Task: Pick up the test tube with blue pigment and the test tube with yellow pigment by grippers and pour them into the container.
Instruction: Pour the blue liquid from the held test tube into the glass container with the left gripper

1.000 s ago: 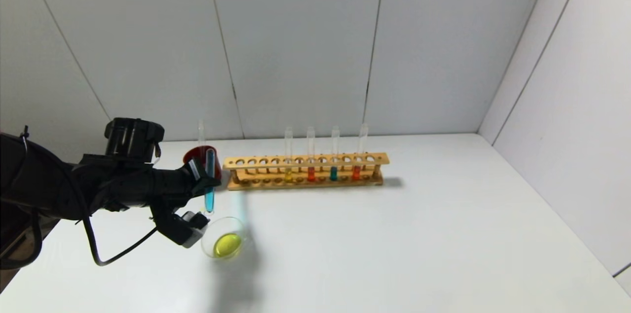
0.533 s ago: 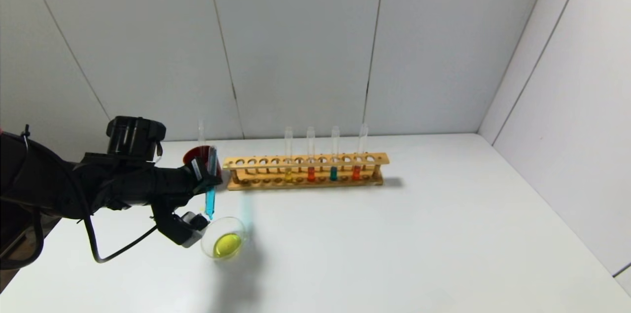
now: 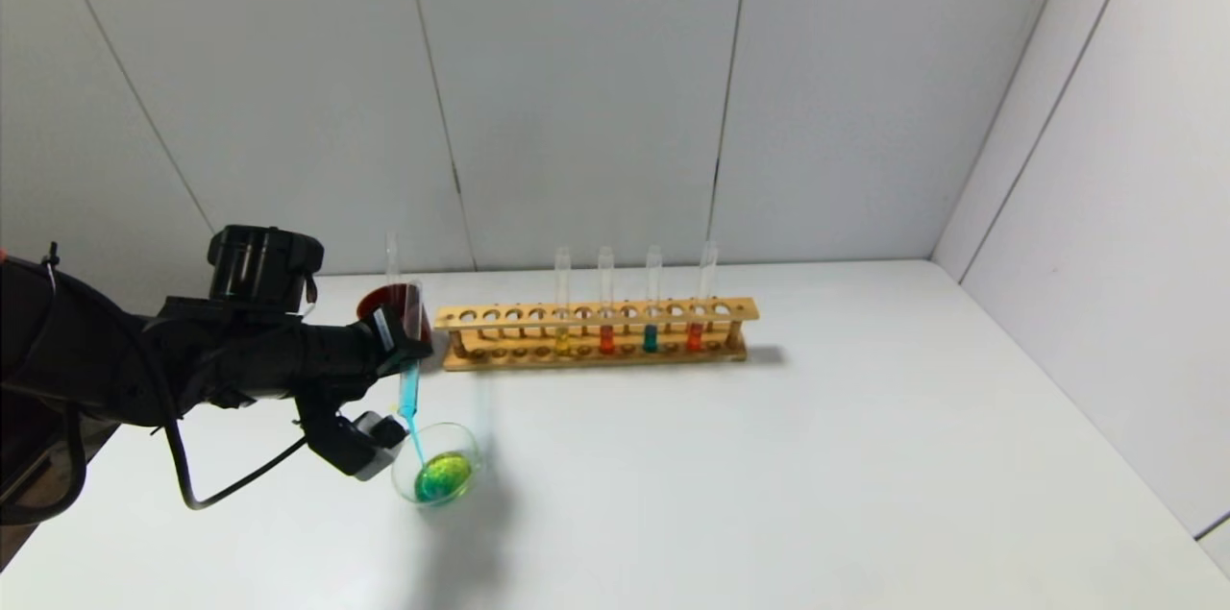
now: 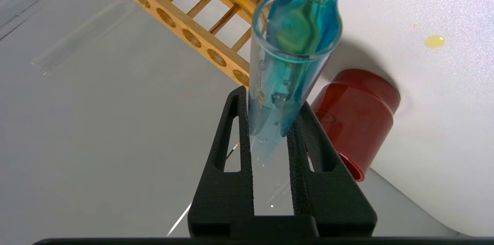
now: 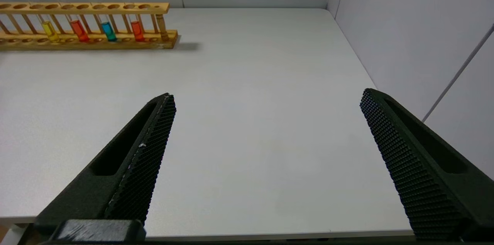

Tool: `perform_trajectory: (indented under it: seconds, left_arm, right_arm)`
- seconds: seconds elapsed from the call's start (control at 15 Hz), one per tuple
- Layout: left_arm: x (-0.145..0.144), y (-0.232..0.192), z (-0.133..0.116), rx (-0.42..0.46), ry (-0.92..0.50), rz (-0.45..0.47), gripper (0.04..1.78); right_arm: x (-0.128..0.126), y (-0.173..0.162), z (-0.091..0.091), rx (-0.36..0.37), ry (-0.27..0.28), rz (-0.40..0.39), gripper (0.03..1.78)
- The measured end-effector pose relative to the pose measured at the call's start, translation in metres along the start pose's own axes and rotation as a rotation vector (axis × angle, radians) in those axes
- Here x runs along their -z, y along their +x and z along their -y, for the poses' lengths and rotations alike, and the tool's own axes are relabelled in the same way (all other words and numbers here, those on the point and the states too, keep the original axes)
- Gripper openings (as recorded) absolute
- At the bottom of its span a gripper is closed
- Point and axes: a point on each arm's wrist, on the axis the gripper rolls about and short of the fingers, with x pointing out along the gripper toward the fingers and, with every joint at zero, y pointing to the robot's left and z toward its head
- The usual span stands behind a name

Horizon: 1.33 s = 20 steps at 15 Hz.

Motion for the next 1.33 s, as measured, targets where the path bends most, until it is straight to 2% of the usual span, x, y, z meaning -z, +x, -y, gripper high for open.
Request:
perform_trajectory:
  seconds: [0.6, 0.87, 1.33]
  left_arm:
    - [0.007, 0.000, -0.010, -0.035, 0.122, -0.052, 0.31]
    - [0.012, -0.002, -0.017, -0.061, 0.198, -0.121, 0.31]
    - [0.008, -0.010, -0.024, -0.077, 0.262, -0.139, 0.31]
  right_arm:
    - [0.000, 0.000, 0.000, 0.000, 0.000, 0.000, 1.75]
    - [0.000, 0.000, 0.000, 0.000, 0.000, 0.000, 1.75]
    - [0.000, 0.000, 0.000, 0.000, 0.000, 0.000, 1.75]
